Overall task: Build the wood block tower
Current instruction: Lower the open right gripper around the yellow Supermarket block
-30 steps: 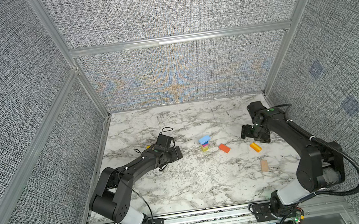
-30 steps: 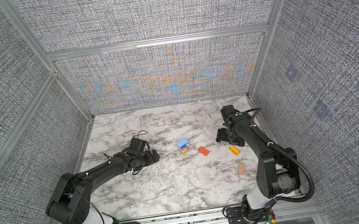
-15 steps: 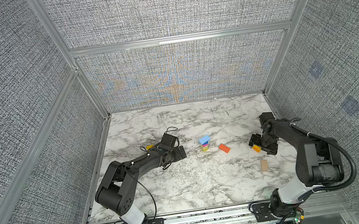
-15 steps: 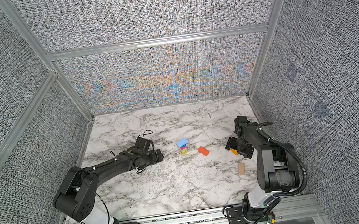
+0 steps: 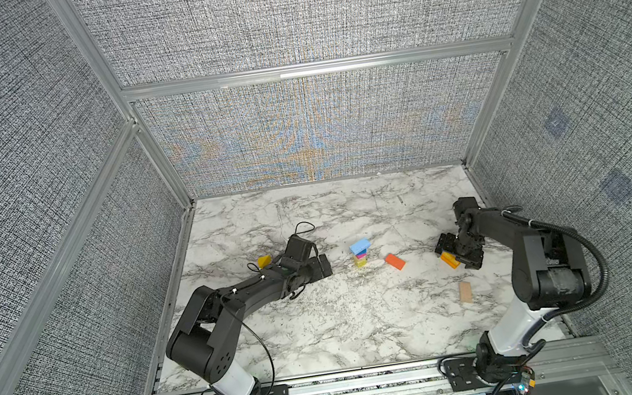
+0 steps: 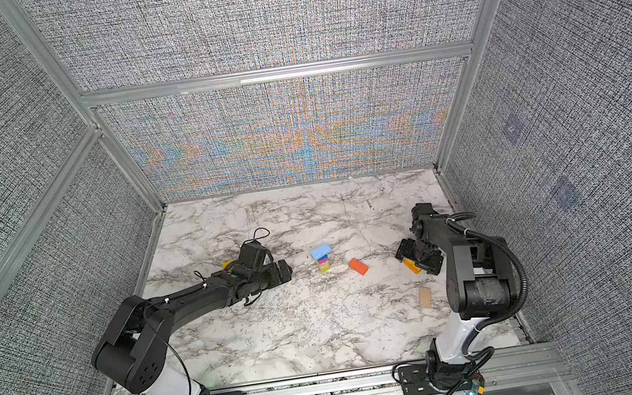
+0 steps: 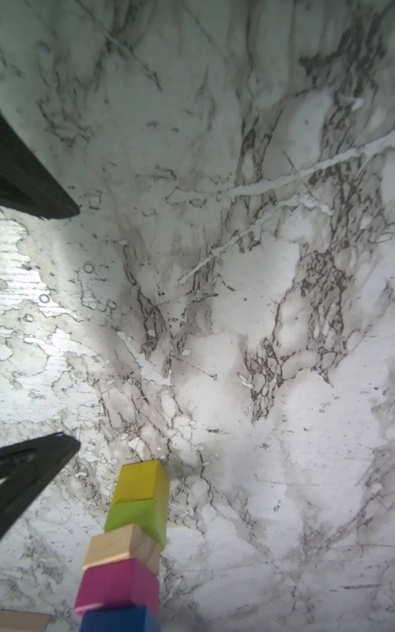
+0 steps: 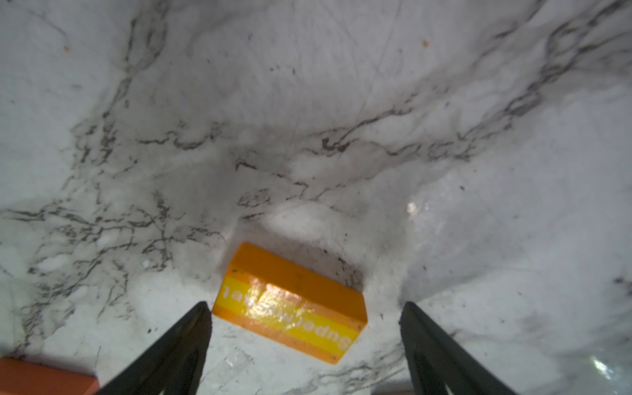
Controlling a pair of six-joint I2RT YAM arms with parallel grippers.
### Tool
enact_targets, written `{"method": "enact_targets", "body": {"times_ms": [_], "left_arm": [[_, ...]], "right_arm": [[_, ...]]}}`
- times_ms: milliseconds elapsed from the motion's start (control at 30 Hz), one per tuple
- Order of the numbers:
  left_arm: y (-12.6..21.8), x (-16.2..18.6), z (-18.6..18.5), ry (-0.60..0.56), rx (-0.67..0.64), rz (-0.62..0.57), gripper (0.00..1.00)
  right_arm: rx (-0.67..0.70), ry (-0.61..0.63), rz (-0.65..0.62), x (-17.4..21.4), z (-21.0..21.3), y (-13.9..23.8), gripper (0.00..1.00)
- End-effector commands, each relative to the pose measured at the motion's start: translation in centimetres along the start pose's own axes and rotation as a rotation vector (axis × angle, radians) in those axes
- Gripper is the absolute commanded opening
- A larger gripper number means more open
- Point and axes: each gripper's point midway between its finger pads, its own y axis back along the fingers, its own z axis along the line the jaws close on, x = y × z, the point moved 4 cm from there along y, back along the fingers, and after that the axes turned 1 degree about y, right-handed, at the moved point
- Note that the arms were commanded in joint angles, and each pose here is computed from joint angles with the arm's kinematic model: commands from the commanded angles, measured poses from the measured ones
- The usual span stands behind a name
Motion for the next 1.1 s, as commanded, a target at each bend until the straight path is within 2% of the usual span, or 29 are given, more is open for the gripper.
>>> {"method": "enact_targets", "body": {"times_ms": [0, 467, 1067], "left_arm": [[0.0, -0.9, -0.5, 0.000, 0.025, -0.054, 0.99], [0.1, -0.8, -0.2, 0.002, 0.021, -0.066, 0.98], [0.7, -0.6, 0.2, 0.006, 0.017, -0.074, 0.98]], "right_arm": [[0.001, -0.004, -0.015, -0.4, 0.1, -0.1, 0.88], [-0.017, -0.022, -0.007, 0.3, 0.2, -0.7, 0.83], [-0.024, -0.012, -0.026, 0.3, 0.8, 0.6, 0.81]]}}
